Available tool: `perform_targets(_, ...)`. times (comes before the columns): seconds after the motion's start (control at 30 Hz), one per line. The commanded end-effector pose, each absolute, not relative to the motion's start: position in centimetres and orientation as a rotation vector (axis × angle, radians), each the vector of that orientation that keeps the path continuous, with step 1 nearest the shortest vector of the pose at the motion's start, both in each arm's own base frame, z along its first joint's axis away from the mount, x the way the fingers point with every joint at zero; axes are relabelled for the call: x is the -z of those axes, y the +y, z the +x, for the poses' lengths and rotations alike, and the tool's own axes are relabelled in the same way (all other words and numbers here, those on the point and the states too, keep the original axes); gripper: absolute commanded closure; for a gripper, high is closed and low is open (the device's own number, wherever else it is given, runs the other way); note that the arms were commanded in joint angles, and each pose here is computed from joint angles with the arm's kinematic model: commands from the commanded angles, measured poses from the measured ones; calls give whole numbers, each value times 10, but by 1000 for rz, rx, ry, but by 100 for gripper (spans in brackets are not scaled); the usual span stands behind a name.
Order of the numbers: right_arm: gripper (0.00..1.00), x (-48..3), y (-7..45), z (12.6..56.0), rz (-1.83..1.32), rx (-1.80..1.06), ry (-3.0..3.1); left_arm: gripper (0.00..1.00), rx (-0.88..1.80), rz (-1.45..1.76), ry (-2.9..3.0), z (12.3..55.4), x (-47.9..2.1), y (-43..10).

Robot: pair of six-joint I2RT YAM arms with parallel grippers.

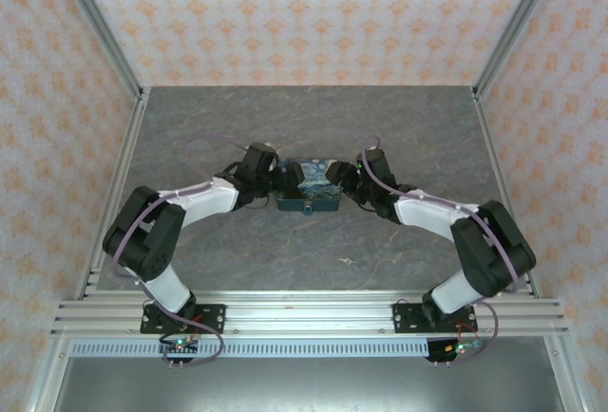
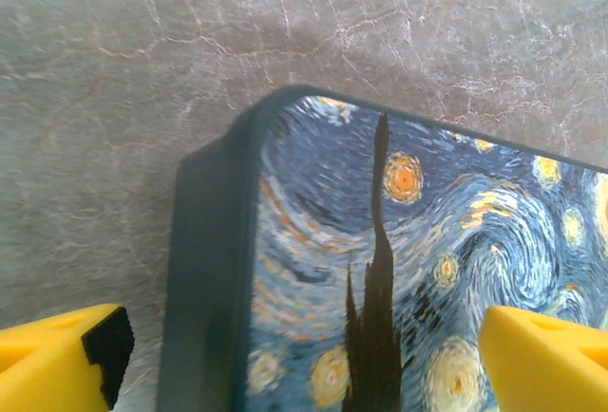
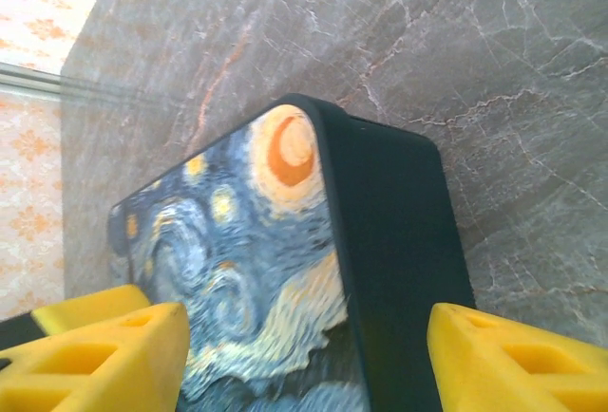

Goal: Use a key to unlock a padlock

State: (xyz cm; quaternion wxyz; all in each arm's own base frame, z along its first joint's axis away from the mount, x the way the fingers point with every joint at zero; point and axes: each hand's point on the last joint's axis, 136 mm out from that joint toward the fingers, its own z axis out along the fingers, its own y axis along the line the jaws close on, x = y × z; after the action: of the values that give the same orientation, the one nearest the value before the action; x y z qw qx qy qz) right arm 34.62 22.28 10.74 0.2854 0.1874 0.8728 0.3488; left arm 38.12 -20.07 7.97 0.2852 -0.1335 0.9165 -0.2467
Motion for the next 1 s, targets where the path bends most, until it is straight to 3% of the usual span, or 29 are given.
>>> perform_targets(0.0,33,-119,201,323,489,-873,2335,3,643,-318,2404,381,-120,-180)
perform_targets(0.47,40,-71,177,193,70,-623,2728,0,803,-345,2362,320,-158,-173)
perform_targets(0.97,42,-37,196,164,-387,-226,2846,0,799,-313,2346,312,-174,-172)
